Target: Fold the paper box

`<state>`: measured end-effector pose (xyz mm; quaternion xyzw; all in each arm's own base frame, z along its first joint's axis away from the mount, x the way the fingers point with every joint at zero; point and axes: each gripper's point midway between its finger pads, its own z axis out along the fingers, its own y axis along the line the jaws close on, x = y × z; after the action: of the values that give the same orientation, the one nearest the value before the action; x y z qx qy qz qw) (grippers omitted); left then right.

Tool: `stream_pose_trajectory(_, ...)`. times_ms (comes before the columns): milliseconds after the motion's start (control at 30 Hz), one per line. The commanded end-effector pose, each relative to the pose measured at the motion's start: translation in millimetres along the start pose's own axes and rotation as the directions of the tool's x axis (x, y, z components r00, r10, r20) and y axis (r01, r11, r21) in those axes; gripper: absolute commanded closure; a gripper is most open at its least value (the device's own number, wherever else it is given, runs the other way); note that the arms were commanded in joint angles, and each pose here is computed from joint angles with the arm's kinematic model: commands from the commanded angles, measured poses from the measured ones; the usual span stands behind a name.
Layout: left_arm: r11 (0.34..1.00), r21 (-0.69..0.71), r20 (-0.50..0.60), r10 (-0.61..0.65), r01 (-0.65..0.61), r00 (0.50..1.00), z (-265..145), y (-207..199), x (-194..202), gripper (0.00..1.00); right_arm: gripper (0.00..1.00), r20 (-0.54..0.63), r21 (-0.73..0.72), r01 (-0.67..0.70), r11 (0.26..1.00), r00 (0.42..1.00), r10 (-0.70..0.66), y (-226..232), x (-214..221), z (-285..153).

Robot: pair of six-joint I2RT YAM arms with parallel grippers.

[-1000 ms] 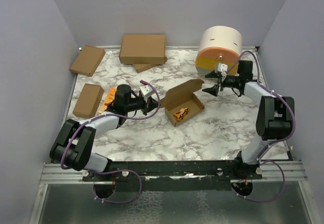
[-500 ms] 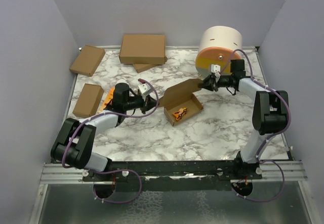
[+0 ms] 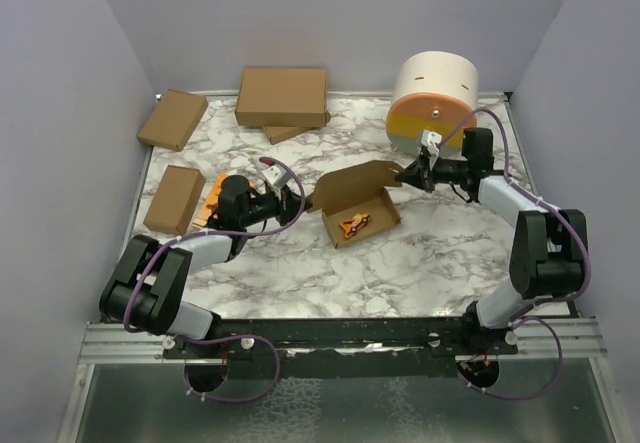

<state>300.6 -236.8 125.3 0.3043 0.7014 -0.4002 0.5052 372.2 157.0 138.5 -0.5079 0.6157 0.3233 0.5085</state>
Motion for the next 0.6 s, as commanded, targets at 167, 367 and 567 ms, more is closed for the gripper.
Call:
stream_pose_trajectory(167,1.000,-0.004,0.141,-0.009,0.009,0.990,-13,-13,-37,0.52,0.99,-0.058,0.129,-0.014,0.991,0.998,0.022,-10,-3,-6)
stream_pose_trajectory(367,0.948,-0.316,0.285,0.053,0.042,0.957,-71,17,-62,0.22,0.99,-0.064,0.073,0.015,0.997,0.998,-0.010,-3,-2,-5)
stream_pose_trajectory(567,0.880,-0.472,0.256,0.076,0.056,0.964,-88,41,-50,0.19,0.99,-0.050,0.046,0.013,0.999,0.999,-0.011,-1,-5,-3)
